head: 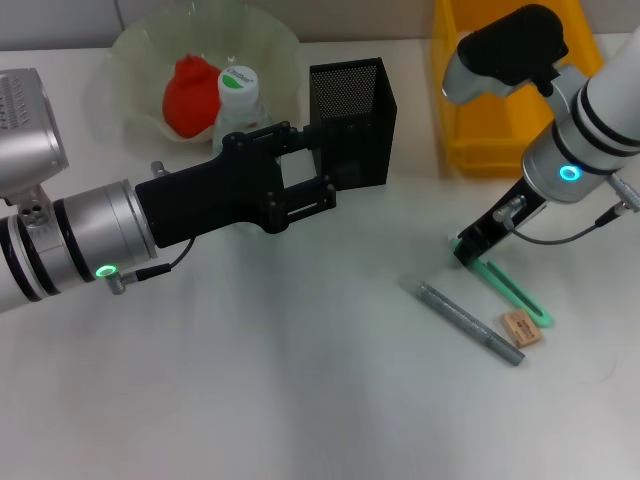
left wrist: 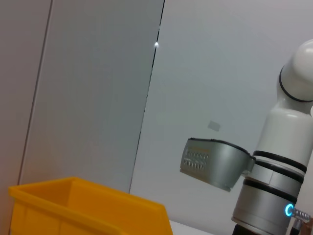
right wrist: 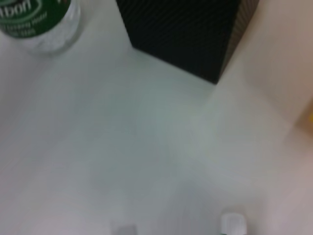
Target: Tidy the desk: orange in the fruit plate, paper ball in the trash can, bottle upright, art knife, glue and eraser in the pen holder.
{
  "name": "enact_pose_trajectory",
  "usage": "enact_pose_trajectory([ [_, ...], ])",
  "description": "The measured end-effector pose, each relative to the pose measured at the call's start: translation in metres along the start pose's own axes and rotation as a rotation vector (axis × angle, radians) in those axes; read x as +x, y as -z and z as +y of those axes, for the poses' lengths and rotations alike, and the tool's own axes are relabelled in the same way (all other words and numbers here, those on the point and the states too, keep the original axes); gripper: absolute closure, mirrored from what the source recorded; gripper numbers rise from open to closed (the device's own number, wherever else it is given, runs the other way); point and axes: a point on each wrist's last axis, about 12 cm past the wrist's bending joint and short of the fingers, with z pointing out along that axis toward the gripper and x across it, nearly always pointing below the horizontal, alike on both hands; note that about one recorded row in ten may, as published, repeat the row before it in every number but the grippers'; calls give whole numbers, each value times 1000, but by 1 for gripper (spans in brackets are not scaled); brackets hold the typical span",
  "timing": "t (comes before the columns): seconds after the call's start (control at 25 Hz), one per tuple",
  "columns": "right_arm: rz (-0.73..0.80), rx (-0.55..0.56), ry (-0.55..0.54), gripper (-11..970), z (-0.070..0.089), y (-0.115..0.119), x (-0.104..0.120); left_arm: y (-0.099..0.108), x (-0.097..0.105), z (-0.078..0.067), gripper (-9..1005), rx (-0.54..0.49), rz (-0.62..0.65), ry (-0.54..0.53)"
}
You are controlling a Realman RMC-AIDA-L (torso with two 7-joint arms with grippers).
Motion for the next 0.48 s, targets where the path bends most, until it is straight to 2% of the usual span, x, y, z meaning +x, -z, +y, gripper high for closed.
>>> enact_pose_trajectory([
  [0.2,-81,7,-8,771,-3,12,0,0,1,-1,371,0,-1,2],
  [0.48,-294,25,-48,777,-13,40,10,0,0,0,371,-6,-11,4],
])
